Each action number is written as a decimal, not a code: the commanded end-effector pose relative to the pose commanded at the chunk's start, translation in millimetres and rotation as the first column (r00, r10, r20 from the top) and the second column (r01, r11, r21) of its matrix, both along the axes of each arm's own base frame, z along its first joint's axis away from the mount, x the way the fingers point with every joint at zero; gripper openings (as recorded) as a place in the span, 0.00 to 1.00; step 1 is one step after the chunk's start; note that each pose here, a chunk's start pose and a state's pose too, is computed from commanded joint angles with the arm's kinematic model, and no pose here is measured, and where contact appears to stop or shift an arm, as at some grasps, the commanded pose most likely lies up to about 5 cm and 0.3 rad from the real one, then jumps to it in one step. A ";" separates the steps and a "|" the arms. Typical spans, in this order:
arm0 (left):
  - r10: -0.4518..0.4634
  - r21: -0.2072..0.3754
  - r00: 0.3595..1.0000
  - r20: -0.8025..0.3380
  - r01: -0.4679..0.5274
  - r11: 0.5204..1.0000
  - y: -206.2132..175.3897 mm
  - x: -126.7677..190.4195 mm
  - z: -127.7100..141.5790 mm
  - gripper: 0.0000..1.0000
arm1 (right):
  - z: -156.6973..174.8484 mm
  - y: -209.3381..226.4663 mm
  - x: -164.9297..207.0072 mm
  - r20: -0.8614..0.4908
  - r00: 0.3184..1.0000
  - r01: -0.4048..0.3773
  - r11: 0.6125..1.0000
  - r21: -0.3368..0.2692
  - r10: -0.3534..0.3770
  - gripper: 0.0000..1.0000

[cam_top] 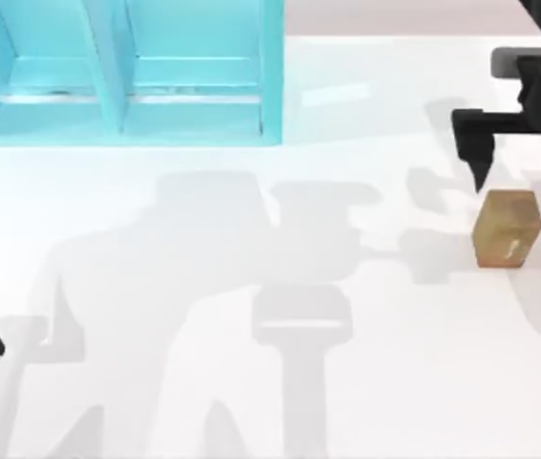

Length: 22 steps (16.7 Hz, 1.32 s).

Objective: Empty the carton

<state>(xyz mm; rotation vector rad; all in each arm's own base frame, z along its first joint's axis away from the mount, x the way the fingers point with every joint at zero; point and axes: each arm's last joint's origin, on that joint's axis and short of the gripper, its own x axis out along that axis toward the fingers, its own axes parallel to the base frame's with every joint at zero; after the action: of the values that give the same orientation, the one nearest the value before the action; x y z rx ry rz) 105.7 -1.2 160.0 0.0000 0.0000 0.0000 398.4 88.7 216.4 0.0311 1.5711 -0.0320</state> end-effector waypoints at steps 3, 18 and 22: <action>0.000 0.000 1.000 0.000 0.000 1.000 0.0 0.0 0.0 1.00 | 7.0 -26.6 5.9 0.005 1.000 0.001 1.000 0.001 -0.001 1.00; 0.000 0.000 1.000 0.000 0.000 1.000 0.0 0.0 0.0 1.00 | 43.0 -277.4 -41.1 -0.002 1.000 -0.029 1.000 -0.002 0.029 1.00; 0.000 0.000 1.000 0.000 0.000 1.000 0.0 0.0 0.0 1.00 | 35.6 -279.8 -39.4 -0.007 1.000 -0.029 1.000 0.000 0.029 1.00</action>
<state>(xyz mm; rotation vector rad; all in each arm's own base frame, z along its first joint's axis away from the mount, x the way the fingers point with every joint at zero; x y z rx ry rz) 105.7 -1.2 160.0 0.0000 0.0000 0.0000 359.0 -191.0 252.0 0.0085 1.5784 -0.0091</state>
